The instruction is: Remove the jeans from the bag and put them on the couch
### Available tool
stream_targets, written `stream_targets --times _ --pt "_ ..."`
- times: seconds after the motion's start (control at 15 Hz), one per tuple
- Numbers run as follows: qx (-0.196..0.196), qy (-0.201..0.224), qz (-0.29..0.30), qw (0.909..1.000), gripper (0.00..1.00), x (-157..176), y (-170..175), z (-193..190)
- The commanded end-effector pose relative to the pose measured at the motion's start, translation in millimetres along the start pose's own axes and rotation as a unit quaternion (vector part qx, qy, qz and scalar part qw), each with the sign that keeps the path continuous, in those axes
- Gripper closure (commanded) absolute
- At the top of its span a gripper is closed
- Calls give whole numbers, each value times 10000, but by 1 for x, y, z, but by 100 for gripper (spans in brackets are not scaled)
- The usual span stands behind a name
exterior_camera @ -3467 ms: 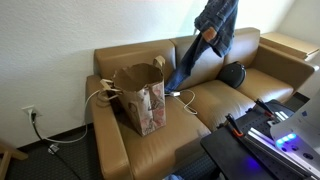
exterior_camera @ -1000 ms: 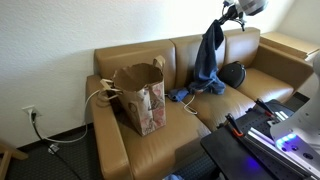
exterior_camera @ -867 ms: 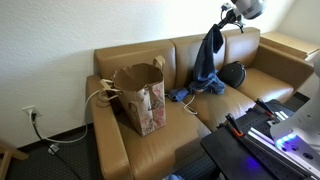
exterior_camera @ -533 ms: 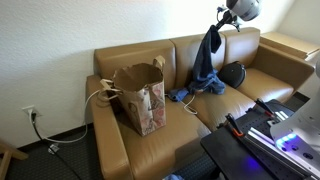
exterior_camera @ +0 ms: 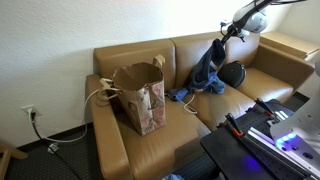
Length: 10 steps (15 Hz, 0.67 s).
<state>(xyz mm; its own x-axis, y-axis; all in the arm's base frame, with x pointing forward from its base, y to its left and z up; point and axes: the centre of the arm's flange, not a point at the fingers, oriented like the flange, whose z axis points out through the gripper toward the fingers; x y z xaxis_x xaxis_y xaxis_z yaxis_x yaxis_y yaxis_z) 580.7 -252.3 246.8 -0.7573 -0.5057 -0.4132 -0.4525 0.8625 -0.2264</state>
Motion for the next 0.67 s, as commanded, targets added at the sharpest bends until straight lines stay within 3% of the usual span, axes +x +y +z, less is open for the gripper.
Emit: stream_targets --times 0.0,0.2,0.33,0.4,0.47,0.6 --pt "57 536 349 9979 97 -15 -23 60" --pt "519 523 363 9966 97 -32 -31 62" --pt "938 601 53 9938 97 -52 -32 66" --pt "1077 645 -120 9920 64 -59 -39 65" --pt "1106 672 -206 9914 63 -63 -48 61" --pt "1159 753 -178 9902 50 -66 -65 51"
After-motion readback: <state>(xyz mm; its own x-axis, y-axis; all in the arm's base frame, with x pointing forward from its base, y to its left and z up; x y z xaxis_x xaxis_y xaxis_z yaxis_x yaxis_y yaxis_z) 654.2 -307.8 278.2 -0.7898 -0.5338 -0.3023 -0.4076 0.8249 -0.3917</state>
